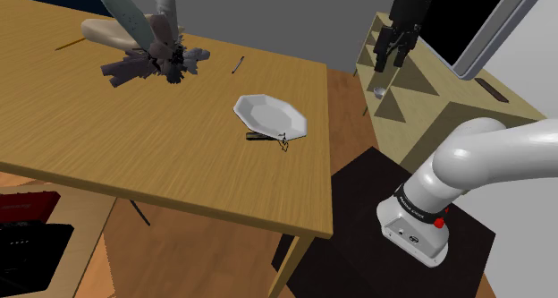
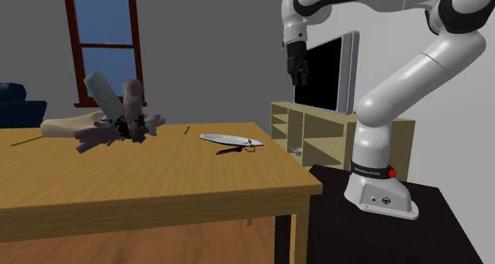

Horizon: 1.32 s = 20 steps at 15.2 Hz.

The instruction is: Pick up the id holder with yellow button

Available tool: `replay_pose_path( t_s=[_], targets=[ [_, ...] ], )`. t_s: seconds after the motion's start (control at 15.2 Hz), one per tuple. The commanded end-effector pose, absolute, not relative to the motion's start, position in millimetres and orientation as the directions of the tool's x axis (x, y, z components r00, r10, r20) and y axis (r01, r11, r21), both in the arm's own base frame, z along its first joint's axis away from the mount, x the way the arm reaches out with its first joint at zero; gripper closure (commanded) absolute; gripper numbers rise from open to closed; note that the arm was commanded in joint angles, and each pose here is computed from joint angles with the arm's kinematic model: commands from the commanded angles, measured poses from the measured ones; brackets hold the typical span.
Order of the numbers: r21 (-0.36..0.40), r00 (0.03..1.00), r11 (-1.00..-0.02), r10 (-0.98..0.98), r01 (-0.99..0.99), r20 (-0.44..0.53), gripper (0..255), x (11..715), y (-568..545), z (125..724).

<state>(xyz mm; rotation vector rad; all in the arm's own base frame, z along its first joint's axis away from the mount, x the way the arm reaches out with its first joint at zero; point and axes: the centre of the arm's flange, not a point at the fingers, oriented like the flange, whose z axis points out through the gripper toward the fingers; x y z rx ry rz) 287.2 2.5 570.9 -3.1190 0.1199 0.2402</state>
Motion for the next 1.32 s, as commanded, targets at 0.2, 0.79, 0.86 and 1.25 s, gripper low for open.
replay_pose_path(
  t_s=[0.2,0.79,0.86,1.25],
  targets=[
    [0.012,0.980,-0.995,-0.096,-0.095,-0.175,0,297.8,38.7,551.8],
    [0.066,0.959,-0.987,-0.157,-0.146,-0.237,0,330.4,144.2,489.8],
    [0.072,0.956,-0.986,-0.164,-0.151,-0.244,0,334.1,155.6,482.4],
    [0.110,0.937,-0.977,-0.206,-0.182,-0.282,0,356.5,223.0,436.6]
  ],
)
